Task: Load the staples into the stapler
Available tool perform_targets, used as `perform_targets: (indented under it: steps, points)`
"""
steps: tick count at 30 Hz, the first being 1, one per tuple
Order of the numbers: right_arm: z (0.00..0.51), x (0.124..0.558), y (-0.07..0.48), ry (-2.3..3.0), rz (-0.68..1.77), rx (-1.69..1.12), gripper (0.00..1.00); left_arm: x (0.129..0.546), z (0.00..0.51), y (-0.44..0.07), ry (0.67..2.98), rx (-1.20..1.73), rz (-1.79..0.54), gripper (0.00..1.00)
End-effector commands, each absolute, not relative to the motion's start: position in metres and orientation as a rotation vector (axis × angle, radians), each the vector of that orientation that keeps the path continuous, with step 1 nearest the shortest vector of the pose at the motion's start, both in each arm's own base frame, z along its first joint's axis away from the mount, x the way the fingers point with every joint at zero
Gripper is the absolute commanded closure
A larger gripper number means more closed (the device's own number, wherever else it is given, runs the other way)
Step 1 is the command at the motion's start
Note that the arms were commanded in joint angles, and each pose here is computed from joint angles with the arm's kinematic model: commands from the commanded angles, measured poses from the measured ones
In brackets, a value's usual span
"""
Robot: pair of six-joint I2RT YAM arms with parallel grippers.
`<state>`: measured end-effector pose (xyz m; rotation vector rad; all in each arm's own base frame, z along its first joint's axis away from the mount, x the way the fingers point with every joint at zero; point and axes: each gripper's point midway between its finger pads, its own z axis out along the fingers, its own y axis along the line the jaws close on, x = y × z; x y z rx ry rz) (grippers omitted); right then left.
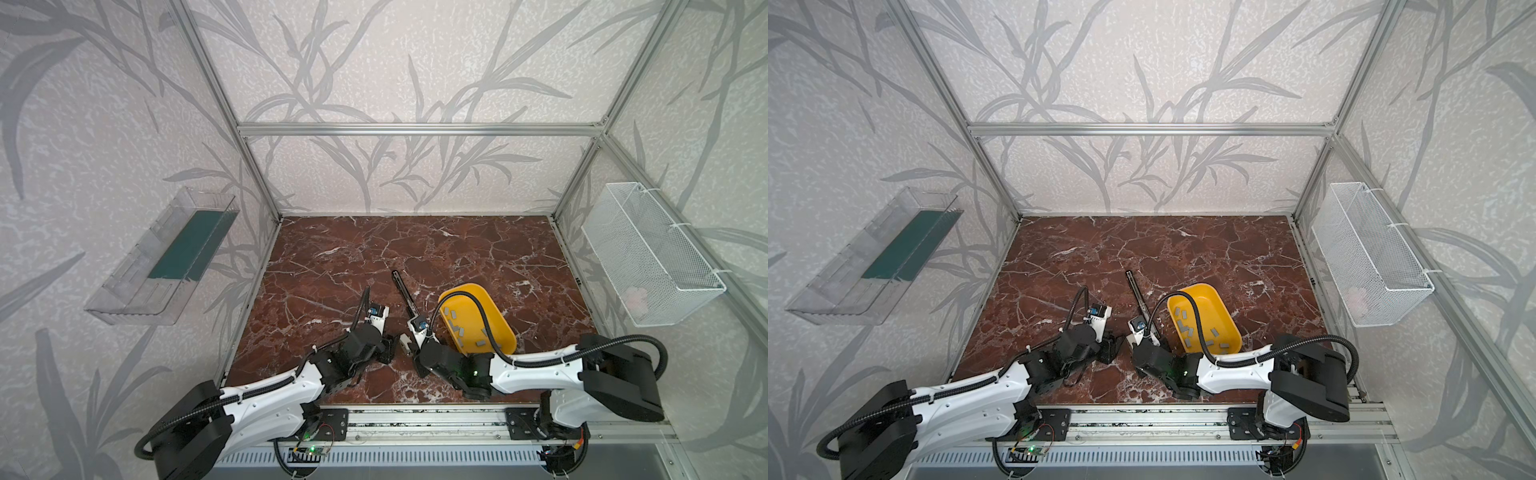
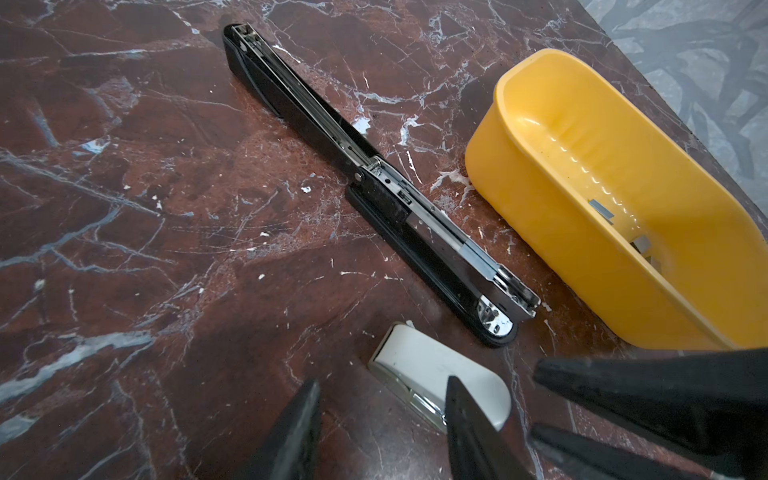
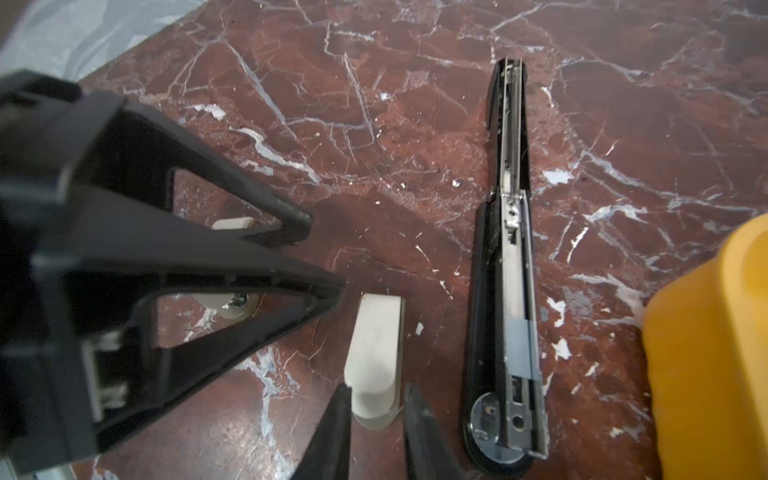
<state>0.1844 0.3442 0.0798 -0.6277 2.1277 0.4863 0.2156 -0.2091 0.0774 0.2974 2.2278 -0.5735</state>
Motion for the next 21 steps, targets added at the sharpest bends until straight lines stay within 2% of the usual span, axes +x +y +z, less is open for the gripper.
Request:
perform_targets:
  steps: [1, 21]
  points:
    - [0.082, 0.187, 0.356, 2.131, 0.508, -0.623, 0.76, 0.217, 0.073, -0.207, 2.227, 0.286, -0.564, 0.51]
    - [0.032, 0.177, 0.344, 2.210, 0.438, -0.620, 0.82, 0.218, 0.071, -0.204, 2.227, 0.260, -0.558, 0.52]
